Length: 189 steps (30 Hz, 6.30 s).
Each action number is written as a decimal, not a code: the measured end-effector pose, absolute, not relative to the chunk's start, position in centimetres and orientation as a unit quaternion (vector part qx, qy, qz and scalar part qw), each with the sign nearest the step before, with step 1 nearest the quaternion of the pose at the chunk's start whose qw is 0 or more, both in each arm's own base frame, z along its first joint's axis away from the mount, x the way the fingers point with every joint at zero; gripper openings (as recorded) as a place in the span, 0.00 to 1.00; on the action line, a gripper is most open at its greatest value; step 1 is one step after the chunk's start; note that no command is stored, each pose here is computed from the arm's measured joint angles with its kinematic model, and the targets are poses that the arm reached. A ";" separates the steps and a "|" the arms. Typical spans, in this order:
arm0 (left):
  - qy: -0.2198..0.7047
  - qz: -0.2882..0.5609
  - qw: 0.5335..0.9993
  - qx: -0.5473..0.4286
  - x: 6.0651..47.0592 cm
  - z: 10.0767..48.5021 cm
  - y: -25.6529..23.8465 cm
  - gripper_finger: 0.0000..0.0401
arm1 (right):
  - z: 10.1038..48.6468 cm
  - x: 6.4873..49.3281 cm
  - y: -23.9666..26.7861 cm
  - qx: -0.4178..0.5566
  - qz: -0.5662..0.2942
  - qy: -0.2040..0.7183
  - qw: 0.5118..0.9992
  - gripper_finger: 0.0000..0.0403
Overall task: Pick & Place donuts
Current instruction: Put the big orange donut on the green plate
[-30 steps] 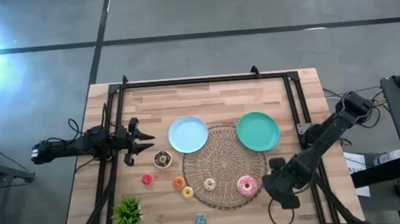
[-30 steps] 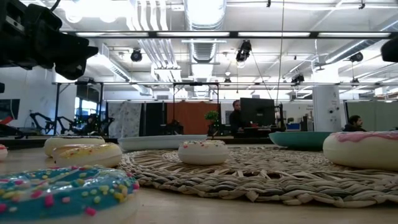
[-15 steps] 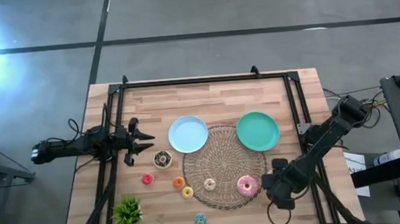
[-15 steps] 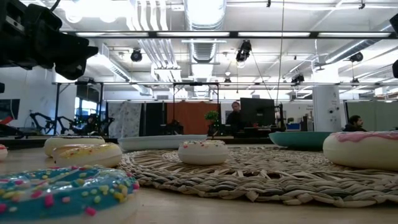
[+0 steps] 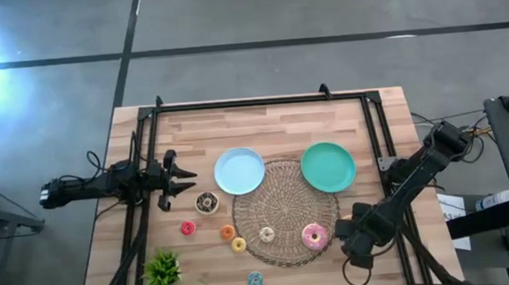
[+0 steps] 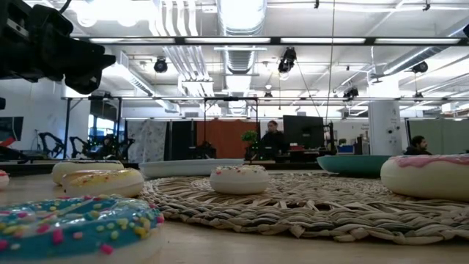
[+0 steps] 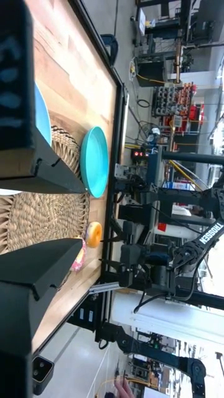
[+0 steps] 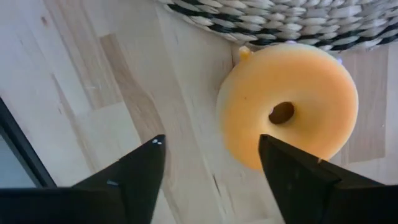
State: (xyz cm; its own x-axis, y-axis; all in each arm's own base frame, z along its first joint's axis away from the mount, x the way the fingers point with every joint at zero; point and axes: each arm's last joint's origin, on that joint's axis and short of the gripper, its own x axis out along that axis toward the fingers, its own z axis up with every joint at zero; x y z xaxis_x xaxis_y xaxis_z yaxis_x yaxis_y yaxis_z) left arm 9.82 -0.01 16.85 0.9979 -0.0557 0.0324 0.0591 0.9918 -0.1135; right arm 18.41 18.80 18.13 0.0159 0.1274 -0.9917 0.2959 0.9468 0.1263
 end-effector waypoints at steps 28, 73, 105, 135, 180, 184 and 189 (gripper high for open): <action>-0.015 -0.029 0.998 -0.057 9.8 16.9 0.0 0.25 | 16.4 18.3 18.7 0.118 -0.039 0.681 0.721 0.64; -0.275 -0.024 0.811 -0.517 8.7 21.2 0.8 0.25 | 19.9 15.5 7.1 0.676 -0.202 -0.186 0.684 0.08; 0.028 0.273 0.949 -0.153 32.2 25.1 -0.6 0.25 | 24.3 23.6 2.3 0.588 -0.292 -0.218 0.722 0.08; 0.048 0.271 0.961 -0.020 42.0 27.1 -2.0 0.43 | 24.3 22.7 1.6 0.577 -0.293 -0.210 0.733 0.20; 0.293 0.121 0.897 0.309 51.1 17.9 -0.1 0.03 | 32.2 11.0 0.5 0.483 -0.323 0.130 0.803 0.69; 0.328 0.103 0.875 0.339 52.6 17.3 0.1 0.03 | 32.3 11.3 0.5 0.481 -0.324 0.132 0.804 0.69; 0.366 0.084 0.857 0.353 53.3 17.0 0.1 0.11 | 32.1 11.1 0.5 0.482 -0.323 0.130 0.804 0.69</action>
State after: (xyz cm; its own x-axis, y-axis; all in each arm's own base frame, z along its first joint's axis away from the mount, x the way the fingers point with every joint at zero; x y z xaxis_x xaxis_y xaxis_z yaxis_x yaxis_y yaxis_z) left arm 53.33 0.10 17.02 0.7177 0.4028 -0.5680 0.1135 0.7371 0.6662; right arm 11.07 0.47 32.11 0.7582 -0.3935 -0.5199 0.6440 0.3271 0.6915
